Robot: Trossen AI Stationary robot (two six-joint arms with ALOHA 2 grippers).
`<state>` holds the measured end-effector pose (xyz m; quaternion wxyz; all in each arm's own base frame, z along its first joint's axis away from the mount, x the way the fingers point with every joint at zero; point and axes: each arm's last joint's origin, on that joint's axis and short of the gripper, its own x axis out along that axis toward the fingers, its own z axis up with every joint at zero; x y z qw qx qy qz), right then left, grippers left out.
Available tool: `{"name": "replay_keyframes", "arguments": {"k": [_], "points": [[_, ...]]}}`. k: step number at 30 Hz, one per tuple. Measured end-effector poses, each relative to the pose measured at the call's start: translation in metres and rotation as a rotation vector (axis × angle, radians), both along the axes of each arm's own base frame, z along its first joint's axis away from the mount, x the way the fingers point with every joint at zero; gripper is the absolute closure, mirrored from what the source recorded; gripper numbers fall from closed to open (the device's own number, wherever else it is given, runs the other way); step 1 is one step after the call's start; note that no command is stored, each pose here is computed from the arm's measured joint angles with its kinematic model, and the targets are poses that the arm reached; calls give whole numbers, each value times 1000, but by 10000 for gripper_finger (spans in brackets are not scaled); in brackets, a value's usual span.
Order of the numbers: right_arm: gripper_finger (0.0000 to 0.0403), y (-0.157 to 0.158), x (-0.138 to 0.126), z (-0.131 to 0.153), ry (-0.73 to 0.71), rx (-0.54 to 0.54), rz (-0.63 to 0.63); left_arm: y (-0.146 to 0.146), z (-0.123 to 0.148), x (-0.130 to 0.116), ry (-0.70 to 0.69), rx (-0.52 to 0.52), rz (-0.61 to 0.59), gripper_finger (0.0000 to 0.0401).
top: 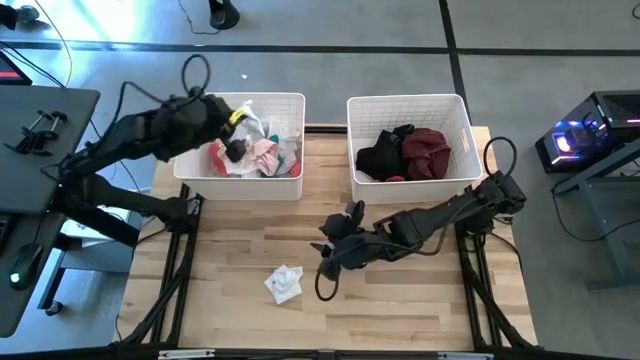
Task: Sort clothes
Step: Put the white sock into the left white laundry bin
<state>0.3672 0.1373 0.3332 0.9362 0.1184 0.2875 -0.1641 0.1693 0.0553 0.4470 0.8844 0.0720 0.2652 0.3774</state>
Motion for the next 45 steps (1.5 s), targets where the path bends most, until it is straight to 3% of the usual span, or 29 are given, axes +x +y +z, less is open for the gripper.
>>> {"name": "replay_keyframes", "arguments": {"k": [8, 15, 21, 25, 31, 40, 45], "points": [[204, 4, 2, 3, -46, 27, 10, 42, -34, 13, 122, -63, 190, 373], [204, 11, 0, 4, -55, 45, 22, 71, -46, 12, 170, -124, 281, 303], [204, 16, -3, 4, -53, 48, 34, 95, -59, 7, 179, -259, 307, 241], [204, 21, -5, 3, -44, 45, 47, 97, -67, 8, 202, -368, 231, 229], [204, 31, -20, 1, 23, 20, 60, 52, -66, 23, 194, -529, -48, 253], [204, 26, -43, 3, 87, -141, -66, -69, -71, 50, 348, -518, -490, 303], [204, 22, -42, 2, 95, -144, -91, -132, -100, 55, 356, -552, -779, 306]]}}
